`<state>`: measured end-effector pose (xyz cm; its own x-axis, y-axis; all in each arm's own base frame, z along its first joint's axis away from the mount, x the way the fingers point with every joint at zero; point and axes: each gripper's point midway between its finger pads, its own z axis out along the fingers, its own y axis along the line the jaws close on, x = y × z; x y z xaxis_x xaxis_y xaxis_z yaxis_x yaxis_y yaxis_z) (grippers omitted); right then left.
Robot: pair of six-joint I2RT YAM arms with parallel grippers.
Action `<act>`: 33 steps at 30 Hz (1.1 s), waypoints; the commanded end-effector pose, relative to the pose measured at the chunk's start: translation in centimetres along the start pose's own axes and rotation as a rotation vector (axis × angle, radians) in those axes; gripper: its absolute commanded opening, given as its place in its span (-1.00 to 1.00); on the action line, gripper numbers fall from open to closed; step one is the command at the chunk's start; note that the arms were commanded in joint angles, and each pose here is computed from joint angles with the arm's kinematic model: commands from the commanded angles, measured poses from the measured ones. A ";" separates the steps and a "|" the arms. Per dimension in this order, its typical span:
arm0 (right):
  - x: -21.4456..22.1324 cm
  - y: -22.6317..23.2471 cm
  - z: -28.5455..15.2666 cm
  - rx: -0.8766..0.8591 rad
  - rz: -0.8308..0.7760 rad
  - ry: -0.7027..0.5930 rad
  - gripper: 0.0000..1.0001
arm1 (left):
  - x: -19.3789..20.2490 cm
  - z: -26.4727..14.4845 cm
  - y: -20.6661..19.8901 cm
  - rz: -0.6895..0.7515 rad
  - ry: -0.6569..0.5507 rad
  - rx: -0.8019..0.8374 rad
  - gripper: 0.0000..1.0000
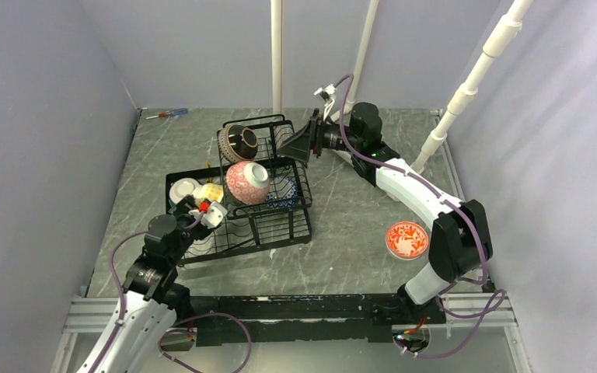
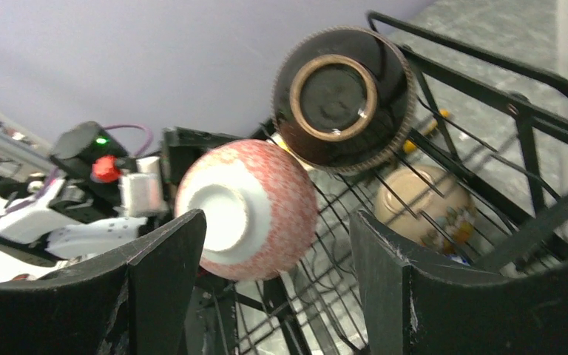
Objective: Load the bowls into the dish rack
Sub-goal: Turn the bowl upside down on the dish rack.
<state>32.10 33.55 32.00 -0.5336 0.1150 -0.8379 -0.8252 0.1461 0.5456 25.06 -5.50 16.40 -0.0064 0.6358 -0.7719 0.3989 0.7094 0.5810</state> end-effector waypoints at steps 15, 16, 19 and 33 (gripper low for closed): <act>5.5 -6.3 -4.2 0.447 0.101 0.178 0.72 | -2.9 -2.0 2.1 -0.061 -0.111 -0.093 -0.95; 5.7 -6.2 -3.8 0.420 0.122 0.190 0.71 | -2.8 -1.9 2.0 -0.061 -0.109 -0.091 -0.95; 6.0 -5.5 -2.9 0.347 0.160 0.192 0.69 | -2.6 -1.8 1.9 -0.062 -0.102 -0.086 -0.95; 6.1 -5.7 -3.2 0.273 0.237 0.164 -0.63 | -2.9 -1.5 1.2 -0.057 -0.120 -0.046 -0.95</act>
<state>32.90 31.05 24.38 -0.7397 0.0217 -0.6726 -0.6124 0.3928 0.6861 23.71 -5.18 16.74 -0.0113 0.5973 -0.8020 0.3835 0.7433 0.5481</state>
